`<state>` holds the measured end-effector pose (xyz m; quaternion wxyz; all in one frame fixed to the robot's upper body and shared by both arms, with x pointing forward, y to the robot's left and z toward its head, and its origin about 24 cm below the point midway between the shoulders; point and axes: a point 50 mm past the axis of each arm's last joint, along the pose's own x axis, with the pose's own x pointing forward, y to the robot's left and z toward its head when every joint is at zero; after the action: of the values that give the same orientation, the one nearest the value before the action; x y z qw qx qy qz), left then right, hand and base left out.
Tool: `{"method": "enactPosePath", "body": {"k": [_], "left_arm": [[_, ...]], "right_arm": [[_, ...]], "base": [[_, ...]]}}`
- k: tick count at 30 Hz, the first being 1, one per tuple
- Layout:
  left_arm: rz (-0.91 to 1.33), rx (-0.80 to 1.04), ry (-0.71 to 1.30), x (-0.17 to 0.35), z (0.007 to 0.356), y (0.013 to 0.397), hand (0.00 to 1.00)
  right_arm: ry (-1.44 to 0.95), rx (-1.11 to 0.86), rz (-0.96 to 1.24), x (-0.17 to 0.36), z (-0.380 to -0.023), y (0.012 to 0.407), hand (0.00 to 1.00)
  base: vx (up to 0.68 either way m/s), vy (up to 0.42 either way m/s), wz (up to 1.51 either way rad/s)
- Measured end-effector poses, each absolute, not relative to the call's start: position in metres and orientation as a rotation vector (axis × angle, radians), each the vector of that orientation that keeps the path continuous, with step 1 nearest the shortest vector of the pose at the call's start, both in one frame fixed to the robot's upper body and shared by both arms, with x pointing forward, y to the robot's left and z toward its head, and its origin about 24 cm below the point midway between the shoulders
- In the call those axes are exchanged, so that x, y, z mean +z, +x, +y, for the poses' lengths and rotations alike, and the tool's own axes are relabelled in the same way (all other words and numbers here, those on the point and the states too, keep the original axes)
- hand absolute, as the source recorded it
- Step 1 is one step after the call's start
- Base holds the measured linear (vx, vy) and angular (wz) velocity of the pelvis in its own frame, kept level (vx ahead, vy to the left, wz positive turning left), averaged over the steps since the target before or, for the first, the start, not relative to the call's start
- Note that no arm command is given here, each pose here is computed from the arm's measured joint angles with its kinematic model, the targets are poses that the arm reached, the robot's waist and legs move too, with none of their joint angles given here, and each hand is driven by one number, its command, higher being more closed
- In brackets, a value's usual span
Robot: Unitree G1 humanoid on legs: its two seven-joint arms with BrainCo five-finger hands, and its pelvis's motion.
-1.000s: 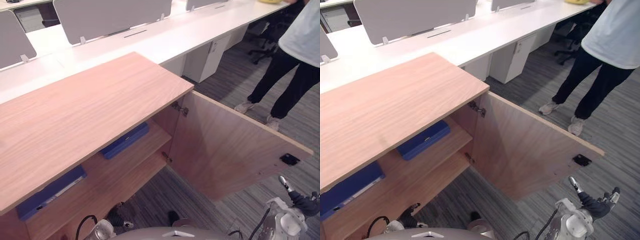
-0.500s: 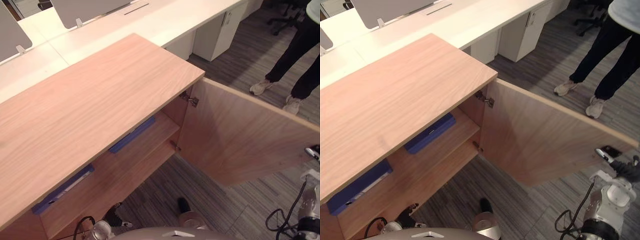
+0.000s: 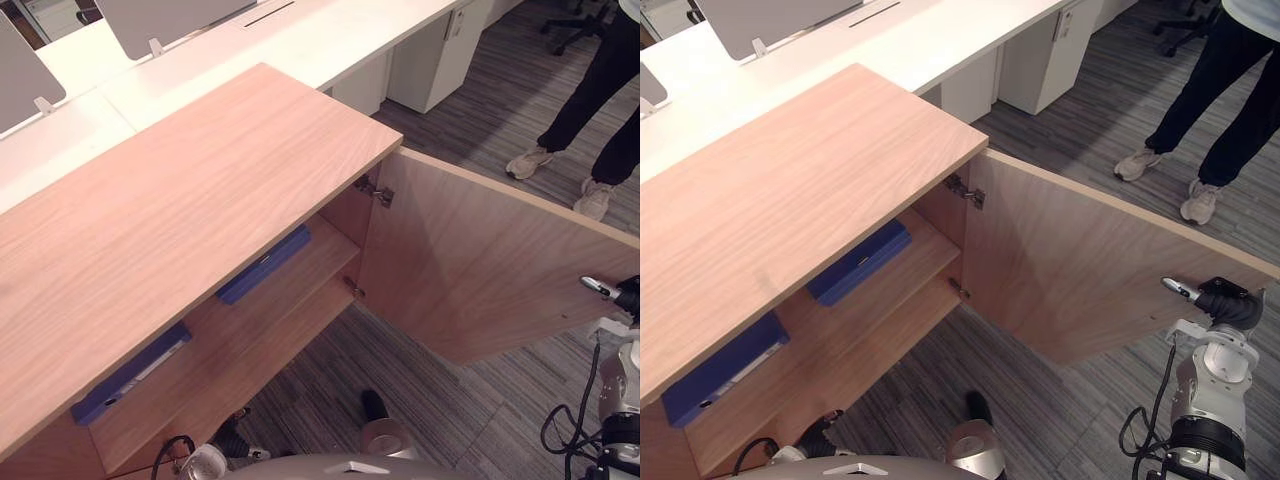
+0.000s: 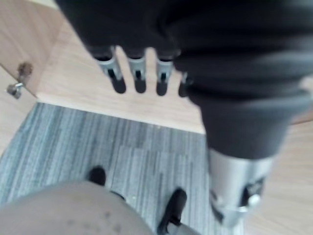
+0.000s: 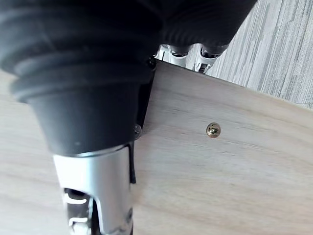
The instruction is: Walk over to the cabinet, pick up the folder, carry it to the office cabinet, place the folder inside the office cabinet, then close the office cabinet door
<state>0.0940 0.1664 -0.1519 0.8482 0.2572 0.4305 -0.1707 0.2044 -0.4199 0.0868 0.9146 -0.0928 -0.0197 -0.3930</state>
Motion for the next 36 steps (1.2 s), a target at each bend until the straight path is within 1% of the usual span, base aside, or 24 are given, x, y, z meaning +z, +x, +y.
{"method": "enactPosePath", "body": {"k": [3,6,10,14,19,22,29,36], "left_arm": [[0.877,-0.359,0.535,-0.149,0.163,0.100,0.00],[0.863,-0.352,0.532,-0.147,0.162,0.103,0.00],[0.857,-0.327,0.528,-0.146,0.166,0.106,0.00],[0.857,-0.316,0.529,-0.145,0.168,0.107,0.00],[0.856,-0.323,0.549,-0.145,0.168,0.109,0.00],[0.848,-0.329,0.568,-0.144,0.169,0.113,0.00],[0.852,-0.312,0.586,-0.145,0.170,0.117,0.00],[0.803,-0.343,0.640,-0.140,0.168,0.134,0.00]], "right_arm": [[-0.170,-0.822,-0.047,0.083,-0.416,0.202,0.00],[-0.135,-0.817,-0.096,0.081,-0.403,0.196,0.00],[-0.049,-0.802,-0.147,0.069,-0.368,0.186,0.00],[0.016,-0.797,-0.136,0.054,-0.346,0.176,0.00],[0.053,-0.725,-0.112,0.043,-0.302,0.156,0.00],[0.060,-0.705,-0.091,0.039,-0.285,0.145,0.00],[0.113,-0.545,-0.002,0.027,-0.241,0.122,0.00],[0.232,-0.371,0.090,0.020,-0.214,0.096,0.00]], "base": [[-0.05,-0.048,0.22],[-0.06,-0.047,0.03],[-0.07,-0.056,0.00],[-0.11,-0.065,-0.08],[-0.10,-0.049,-0.20],[-0.10,-0.057,-0.10],[-0.06,-0.032,-0.26],[-0.04,-0.024,-0.10]]}}
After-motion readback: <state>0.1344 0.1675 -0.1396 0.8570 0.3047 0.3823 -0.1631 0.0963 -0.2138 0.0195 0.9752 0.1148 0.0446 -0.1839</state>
